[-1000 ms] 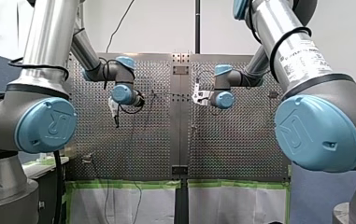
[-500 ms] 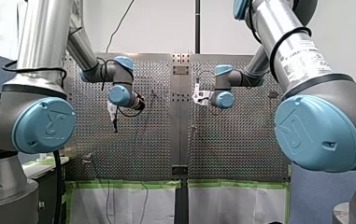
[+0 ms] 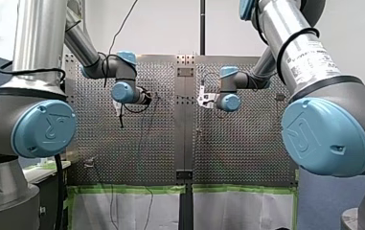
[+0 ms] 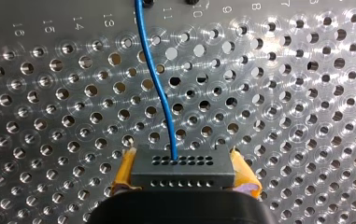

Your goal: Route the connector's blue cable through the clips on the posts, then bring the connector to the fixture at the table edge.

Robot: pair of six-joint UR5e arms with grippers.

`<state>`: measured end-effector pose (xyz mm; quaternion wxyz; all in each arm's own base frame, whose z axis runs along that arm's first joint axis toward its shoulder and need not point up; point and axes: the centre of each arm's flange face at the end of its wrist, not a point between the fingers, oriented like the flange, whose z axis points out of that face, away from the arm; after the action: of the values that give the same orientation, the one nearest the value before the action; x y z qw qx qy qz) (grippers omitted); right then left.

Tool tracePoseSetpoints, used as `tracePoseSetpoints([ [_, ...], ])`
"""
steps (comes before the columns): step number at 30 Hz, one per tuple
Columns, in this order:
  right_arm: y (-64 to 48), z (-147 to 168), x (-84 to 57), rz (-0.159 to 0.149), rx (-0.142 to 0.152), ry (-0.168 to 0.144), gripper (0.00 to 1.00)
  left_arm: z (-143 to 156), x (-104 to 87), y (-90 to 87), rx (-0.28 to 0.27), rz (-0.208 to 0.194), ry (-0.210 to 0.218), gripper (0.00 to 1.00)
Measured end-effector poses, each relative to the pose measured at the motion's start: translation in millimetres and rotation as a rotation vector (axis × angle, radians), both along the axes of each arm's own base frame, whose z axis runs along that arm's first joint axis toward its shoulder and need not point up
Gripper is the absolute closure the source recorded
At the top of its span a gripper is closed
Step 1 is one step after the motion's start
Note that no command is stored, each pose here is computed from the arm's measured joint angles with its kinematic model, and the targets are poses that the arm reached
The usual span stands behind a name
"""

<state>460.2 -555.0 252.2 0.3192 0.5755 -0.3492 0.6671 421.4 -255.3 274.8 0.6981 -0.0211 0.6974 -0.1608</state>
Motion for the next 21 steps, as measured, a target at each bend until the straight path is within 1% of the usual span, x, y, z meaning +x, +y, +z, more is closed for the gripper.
tracePoseSetpoints([
  [6,0.3,-0.3,0.0,0.001,0.002,0.001,1.0,4.3,4.9,1.8,0.003,0.008,-0.024,0.0],
  [9,0.6,-0.7,-0.1,0.001,0.005,0.003,1.0,7.3,7.7,3.3,0.017,0.022,-0.034,0.0],
  [14,0.7,-0.9,-0.2,0.0,0.007,0.004,1.0,9.0,10.3,6.2,0.053,0.043,-0.041,0.0],
  [21,0.6,-0.8,-0.2,0.0,0.006,0.003,1.0,8.9,10.6,6.5,0.076,0.044,-0.044,0.0],
])
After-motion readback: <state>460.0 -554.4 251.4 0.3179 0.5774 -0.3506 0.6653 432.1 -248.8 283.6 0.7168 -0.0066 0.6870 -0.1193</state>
